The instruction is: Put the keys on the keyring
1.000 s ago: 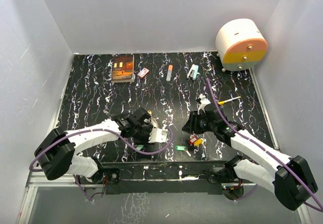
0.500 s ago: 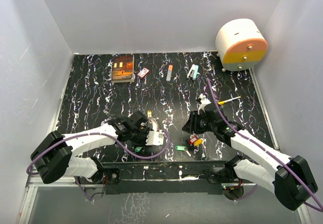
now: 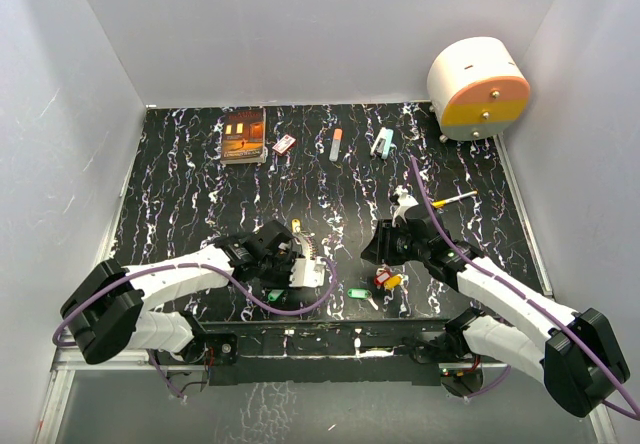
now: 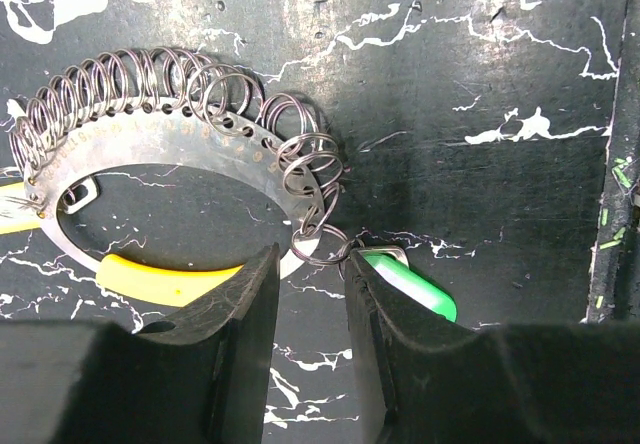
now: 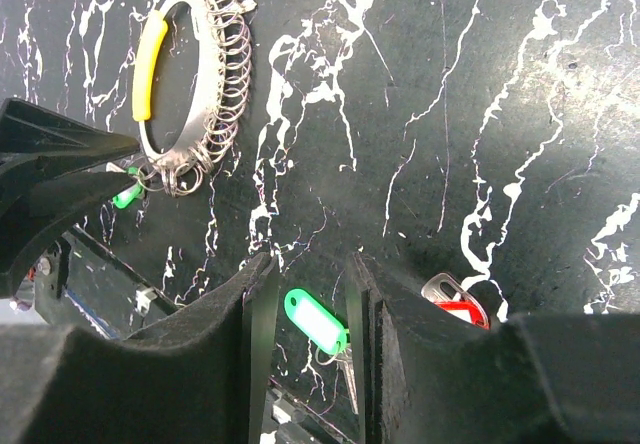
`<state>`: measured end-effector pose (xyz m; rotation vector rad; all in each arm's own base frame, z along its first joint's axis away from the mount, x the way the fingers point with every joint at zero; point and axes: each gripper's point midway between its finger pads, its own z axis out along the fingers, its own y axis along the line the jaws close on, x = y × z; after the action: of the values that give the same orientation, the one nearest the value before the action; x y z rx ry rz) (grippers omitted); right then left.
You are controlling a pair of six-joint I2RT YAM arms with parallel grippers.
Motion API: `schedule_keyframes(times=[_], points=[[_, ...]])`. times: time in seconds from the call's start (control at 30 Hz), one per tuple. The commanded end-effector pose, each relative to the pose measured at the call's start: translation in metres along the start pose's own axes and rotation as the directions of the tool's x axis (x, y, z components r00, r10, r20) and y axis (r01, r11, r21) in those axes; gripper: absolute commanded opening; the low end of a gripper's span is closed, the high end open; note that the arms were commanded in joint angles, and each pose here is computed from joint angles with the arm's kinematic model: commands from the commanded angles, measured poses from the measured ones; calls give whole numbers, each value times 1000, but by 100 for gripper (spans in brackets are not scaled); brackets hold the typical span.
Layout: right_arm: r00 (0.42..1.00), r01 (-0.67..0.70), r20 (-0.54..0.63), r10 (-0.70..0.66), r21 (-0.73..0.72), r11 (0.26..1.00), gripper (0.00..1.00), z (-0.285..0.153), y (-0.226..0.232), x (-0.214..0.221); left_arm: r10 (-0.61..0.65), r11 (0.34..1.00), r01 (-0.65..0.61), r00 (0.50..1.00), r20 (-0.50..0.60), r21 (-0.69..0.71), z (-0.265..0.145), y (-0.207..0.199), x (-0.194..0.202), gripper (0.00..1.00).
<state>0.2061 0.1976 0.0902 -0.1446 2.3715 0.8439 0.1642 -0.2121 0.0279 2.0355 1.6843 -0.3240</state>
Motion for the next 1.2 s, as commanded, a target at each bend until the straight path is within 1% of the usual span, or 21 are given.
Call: schedule_keyframes(times=[0.0,0.2,0.37,0.57,0.8,1.03,1.17], points=[[998,15,69,-13,-28,999,38,-3,10,-17,-8,1000,8,1000,10,2,-7,0,-3,31],[998,17,69,-15,-29,999,38,-3,10,-17,-21,1000,20,998,51,20,-10,8,-24,31],[997,18,73,-16,-30,999,38,-4,10,-17,-35,997,29,996,78,76,-12,3,-34,31],[997,20,76,-18,-29,999,38,-5,9,-17,-31,995,25,997,66,97,-7,-2,-29,31],[996,29,79,-27,-22,999,38,-5,8,-17,-9,996,5,999,48,89,-3,0,-24,31],[997,33,75,-32,-20,999,38,-4,7,-16,16,999,-18,1000,27,44,1,7,-17,31],[997,31,72,-30,-19,999,38,-3,6,-15,22,998,-24,999,25,53,2,4,-14,30]])
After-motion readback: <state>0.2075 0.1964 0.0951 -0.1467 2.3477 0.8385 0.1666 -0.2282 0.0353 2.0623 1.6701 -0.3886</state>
